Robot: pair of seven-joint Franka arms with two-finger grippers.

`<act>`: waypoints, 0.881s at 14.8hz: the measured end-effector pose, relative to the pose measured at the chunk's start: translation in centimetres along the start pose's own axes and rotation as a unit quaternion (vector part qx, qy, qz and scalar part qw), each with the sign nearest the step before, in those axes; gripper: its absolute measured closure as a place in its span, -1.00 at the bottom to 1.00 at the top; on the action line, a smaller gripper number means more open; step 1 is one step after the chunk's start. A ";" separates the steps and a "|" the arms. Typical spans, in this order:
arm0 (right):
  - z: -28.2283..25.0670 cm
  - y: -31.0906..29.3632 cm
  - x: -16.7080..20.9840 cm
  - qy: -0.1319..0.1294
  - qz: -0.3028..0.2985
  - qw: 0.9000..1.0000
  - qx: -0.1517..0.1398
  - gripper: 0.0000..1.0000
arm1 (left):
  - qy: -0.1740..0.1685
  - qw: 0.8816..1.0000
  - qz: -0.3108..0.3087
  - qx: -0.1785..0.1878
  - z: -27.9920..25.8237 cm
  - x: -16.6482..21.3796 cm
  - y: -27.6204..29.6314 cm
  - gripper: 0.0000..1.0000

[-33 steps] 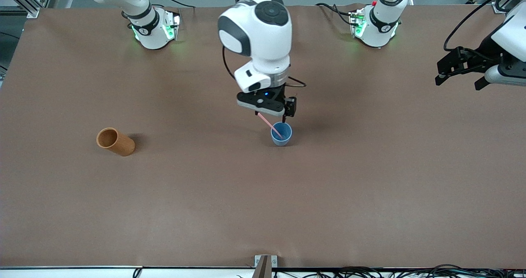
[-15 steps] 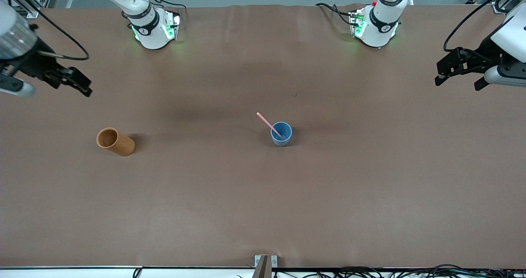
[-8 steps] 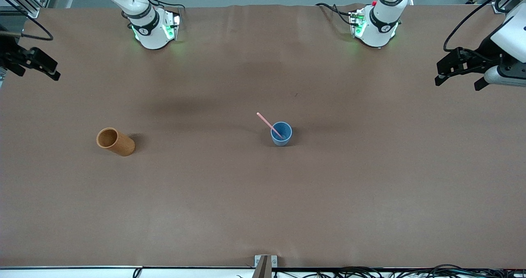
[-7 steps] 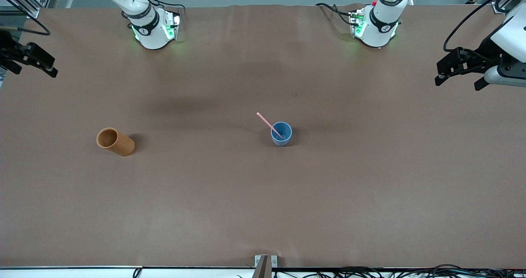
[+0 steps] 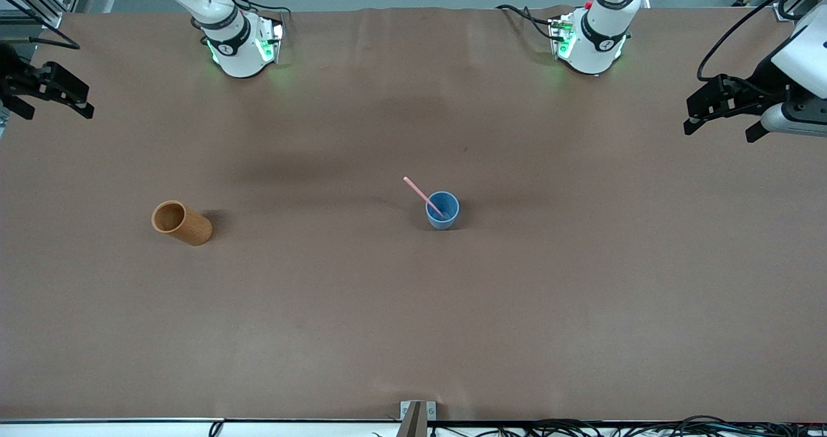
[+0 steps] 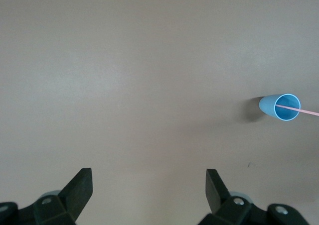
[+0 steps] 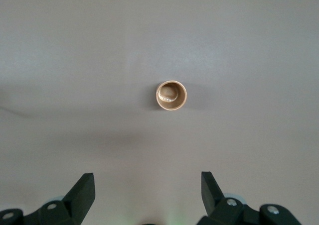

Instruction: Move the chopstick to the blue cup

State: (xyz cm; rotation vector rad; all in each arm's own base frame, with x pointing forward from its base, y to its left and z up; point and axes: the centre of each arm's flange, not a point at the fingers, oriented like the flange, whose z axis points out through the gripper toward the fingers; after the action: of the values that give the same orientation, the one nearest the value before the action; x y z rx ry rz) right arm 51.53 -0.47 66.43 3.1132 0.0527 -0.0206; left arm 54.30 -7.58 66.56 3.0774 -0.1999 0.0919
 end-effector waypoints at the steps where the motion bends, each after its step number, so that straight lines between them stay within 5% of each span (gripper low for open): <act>1: 0.2 0.0 0.3 0.000 -0.002 1.000 0.001 -0.89 | 0.000 1.000 0.000 0.000 0.0 0.0 0.0 -1.00; 13: 1.8 -0.1 1.7 0.003 -0.004 1.000 0.011 -0.89 | 0.000 1.000 0.000 0.000 0.0 0.0 0.0 -1.00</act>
State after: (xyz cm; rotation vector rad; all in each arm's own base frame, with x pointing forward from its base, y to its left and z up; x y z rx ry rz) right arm 53.17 -0.35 64.56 3.1350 0.0650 -0.0113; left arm 54.29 -7.59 66.56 3.0773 -0.2002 0.0918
